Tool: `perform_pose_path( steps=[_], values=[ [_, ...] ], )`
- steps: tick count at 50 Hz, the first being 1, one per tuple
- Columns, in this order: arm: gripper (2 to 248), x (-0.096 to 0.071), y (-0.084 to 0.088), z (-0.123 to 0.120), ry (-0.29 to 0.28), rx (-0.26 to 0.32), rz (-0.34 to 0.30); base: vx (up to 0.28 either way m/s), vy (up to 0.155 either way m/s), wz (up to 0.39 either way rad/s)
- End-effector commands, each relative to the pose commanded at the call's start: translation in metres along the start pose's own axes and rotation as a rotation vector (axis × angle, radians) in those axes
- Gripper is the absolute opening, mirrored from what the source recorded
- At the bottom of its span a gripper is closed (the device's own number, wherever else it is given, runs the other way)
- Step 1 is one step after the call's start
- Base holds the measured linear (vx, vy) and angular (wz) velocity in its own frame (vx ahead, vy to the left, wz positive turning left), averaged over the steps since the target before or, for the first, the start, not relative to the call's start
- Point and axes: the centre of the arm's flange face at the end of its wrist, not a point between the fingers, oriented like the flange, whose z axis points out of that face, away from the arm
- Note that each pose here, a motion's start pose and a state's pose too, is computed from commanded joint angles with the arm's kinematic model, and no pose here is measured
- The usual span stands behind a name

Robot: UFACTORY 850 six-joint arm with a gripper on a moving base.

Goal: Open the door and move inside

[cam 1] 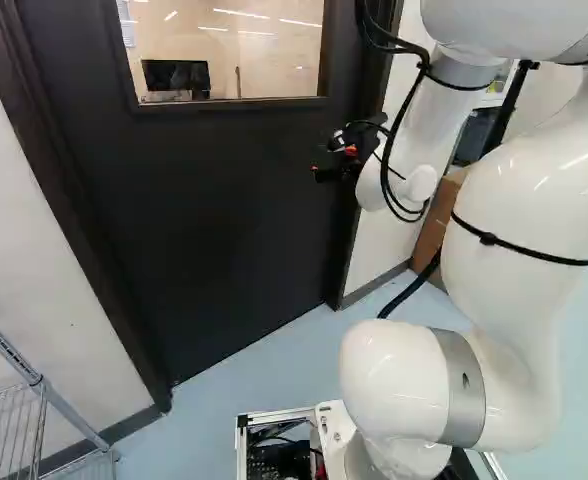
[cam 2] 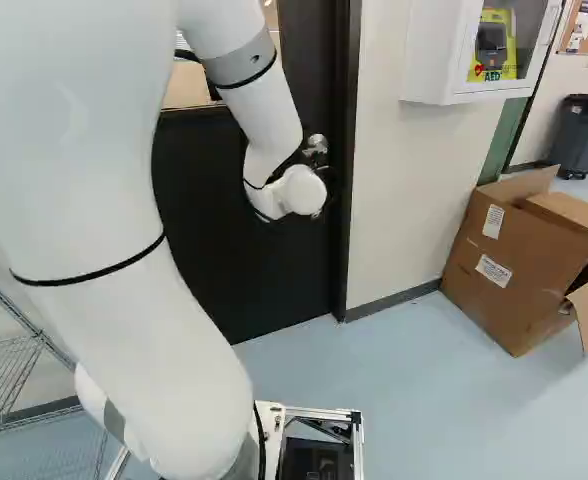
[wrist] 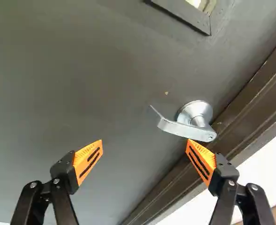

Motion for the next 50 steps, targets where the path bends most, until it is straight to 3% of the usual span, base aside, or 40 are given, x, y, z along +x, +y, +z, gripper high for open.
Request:
perform_pose_path(
  steps=[22,50],
  values=[
    [247,0.022,0.013,0.011,0.043,-0.012,-0.031,0.000,0.000,0.000],
    [247,0.028,0.016,0.041,0.063,0.015,-0.041,0.000,0.000,0.000]
  ],
)
